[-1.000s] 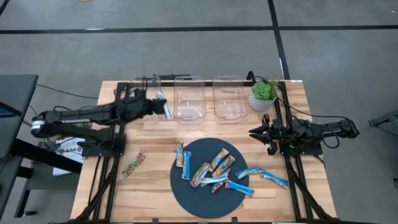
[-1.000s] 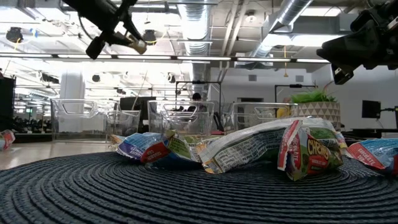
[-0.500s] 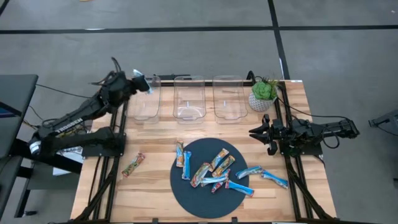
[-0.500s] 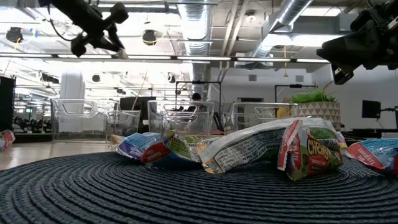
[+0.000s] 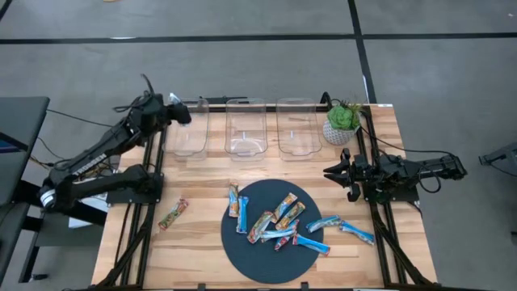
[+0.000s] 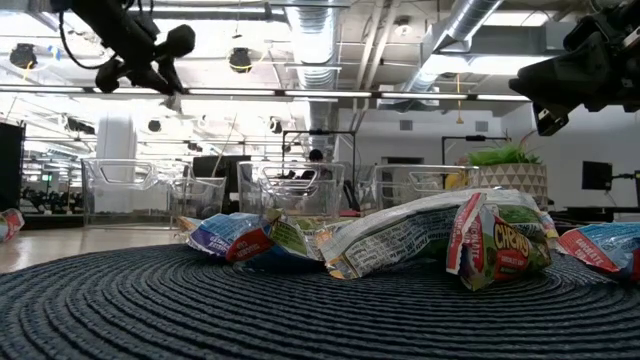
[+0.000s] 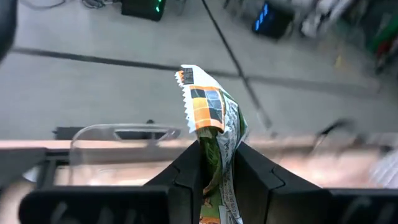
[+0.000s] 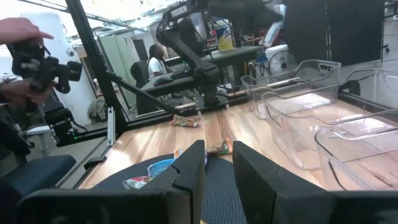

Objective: Pick and place Granola Bars by type
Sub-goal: Put the yellow granola bar into the left transparent bin

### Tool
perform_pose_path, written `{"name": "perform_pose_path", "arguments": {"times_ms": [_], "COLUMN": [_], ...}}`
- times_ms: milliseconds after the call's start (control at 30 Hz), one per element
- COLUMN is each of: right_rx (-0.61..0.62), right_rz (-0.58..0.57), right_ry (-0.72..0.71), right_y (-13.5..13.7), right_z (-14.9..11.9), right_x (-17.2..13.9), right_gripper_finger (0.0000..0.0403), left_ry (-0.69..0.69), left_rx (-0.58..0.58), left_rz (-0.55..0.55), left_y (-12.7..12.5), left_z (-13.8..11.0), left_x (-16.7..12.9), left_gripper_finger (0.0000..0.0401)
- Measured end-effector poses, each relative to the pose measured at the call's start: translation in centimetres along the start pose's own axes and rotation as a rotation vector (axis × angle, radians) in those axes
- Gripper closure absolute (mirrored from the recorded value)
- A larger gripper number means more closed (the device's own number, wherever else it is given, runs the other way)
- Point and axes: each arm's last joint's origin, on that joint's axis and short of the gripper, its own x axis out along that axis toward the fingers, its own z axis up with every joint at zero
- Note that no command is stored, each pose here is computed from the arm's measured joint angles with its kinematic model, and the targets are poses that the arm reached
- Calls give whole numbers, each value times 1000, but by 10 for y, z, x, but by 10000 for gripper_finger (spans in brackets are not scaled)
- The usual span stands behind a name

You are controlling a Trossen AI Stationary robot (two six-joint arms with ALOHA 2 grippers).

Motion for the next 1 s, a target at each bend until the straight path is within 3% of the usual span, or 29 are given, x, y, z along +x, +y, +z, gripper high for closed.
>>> {"name": "perform_pose_path", "arguments": {"times_ms": [533,867,1000], "right_rx": [0,0,0], "right_rz": [0,0,0], "right_ry": [0,0,0], "right_y": [0,0,0], "right_z": [0,0,0], "right_x": [0,0,0], "right_gripper_finger": [326,326,326], "left_ry": [434,617,630], "left_rx": [838,1354,1488], "left_rz": [-10,-143,-191], "left_y": [-1,0,0], "left_z": [-39,-57,-59], "left_x": [44,57,59], "left_gripper_finger": [337,338,338]}}
